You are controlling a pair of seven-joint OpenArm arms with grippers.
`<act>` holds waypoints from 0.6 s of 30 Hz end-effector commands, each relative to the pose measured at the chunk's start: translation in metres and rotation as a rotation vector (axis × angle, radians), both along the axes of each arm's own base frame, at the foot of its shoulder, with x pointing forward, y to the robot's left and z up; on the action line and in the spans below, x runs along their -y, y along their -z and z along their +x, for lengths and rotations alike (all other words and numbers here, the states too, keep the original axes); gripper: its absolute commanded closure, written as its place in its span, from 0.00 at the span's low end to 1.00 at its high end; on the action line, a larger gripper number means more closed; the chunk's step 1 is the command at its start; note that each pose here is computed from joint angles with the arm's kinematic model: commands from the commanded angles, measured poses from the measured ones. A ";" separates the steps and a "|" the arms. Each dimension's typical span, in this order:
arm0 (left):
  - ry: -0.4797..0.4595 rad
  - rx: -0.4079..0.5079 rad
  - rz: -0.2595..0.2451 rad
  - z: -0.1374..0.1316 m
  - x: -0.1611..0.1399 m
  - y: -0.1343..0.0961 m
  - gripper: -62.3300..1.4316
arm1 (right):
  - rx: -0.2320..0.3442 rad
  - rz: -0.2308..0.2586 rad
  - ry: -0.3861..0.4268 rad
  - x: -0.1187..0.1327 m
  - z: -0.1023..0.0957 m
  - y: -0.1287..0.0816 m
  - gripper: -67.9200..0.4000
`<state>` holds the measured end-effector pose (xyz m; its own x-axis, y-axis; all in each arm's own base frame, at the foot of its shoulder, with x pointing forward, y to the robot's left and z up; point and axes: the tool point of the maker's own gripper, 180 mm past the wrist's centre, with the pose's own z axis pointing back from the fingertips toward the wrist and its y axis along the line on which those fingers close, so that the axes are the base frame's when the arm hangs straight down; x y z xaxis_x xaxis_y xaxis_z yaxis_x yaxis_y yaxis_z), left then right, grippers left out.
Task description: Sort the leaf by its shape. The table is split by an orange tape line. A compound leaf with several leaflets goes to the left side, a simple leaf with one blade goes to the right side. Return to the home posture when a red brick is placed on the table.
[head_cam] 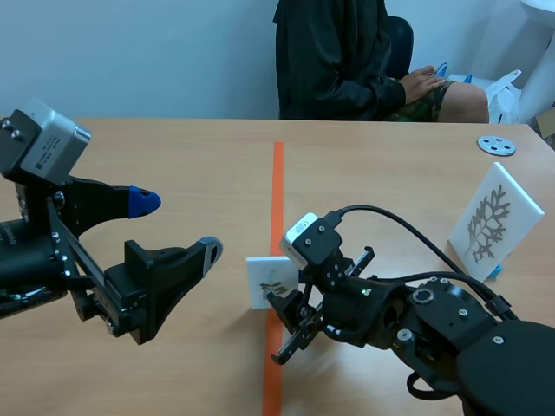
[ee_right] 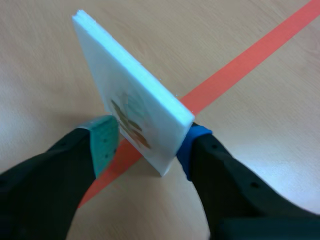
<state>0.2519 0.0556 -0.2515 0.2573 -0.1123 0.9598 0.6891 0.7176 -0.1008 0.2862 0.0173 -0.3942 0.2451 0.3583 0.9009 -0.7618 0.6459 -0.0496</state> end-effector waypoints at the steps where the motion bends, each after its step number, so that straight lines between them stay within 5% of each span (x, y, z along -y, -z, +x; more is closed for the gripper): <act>1: -0.005 0.015 -0.020 0.002 0.000 -0.005 0.00 | 0.027 0.014 0.001 0.001 0.006 -0.008 0.71; 18: -0.005 0.015 -0.020 0.002 0.000 -0.005 0.00 | 0.035 0.012 0.001 0.004 0.007 -0.009 0.97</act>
<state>0.2519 0.0556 -0.2515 0.2573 -0.1123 0.9598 0.6891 0.7176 -0.1008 0.2861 0.0170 -0.3941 0.2443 0.3581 0.9012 -0.7619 0.6458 -0.0501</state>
